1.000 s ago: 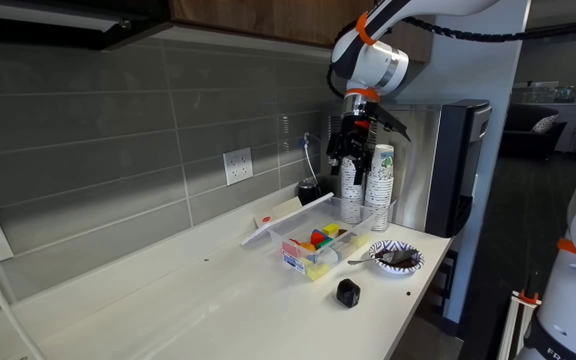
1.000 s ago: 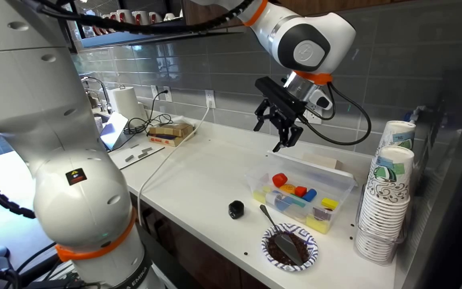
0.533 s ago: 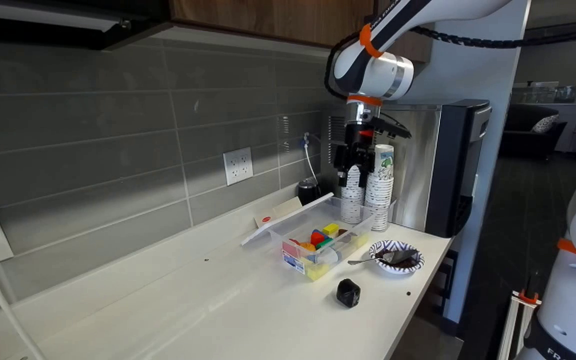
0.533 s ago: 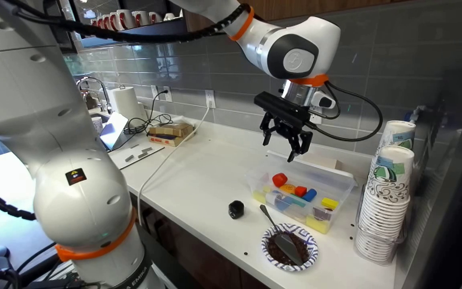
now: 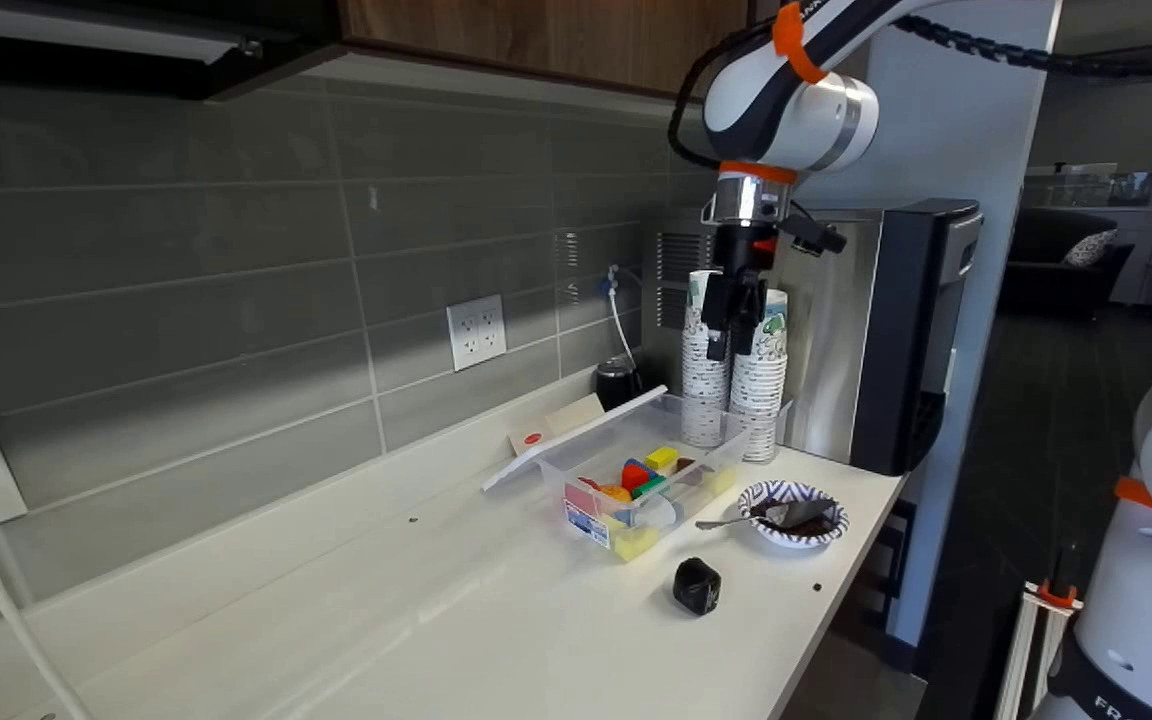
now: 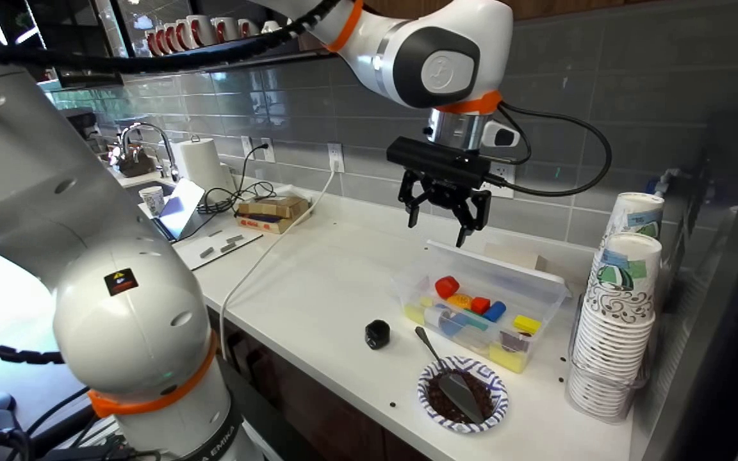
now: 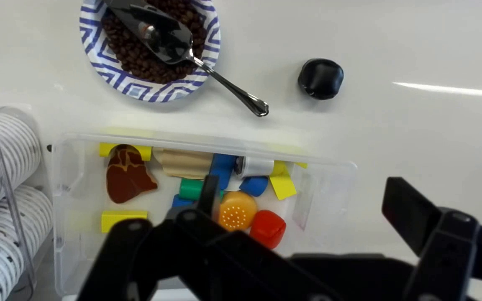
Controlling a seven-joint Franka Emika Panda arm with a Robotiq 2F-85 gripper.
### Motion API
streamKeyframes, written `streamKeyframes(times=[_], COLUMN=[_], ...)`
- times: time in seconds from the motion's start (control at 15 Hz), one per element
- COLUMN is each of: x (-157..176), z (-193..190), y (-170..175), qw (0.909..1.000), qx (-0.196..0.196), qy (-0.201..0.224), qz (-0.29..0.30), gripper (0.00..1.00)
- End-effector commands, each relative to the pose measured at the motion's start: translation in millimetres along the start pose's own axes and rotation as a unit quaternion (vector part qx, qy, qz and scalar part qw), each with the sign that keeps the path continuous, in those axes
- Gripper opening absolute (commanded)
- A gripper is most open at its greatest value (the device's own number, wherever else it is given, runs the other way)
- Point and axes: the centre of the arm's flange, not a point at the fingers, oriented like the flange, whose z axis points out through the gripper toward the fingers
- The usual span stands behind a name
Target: Use the spatula to stir the contents in the bowl
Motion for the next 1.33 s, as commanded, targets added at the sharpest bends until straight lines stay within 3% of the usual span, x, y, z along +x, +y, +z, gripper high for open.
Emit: streamKeyframes(times=[0.0, 0.33, 0.6, 0.93, 1.27], x=[-47.6, -99.1, -122.2, -105.1, -92.7], z=[-16.8, 11.2, 43.3, 66.4, 108.2], y=[-20.8, -38.6, -47.7, -35.4, -24.4], qw=[0.9974, 0.9874, 0.9805, 0.9805, 0.9799], qx=[-0.019, -0.043, -0.069, -0.092, -0.108], qy=[0.009, 0.01, 0.035, 0.053, 0.021], qz=[-0.07, -0.152, -0.181, -0.166, -0.167], gripper=[1.0, 1.0, 1.0, 1.0, 1.0])
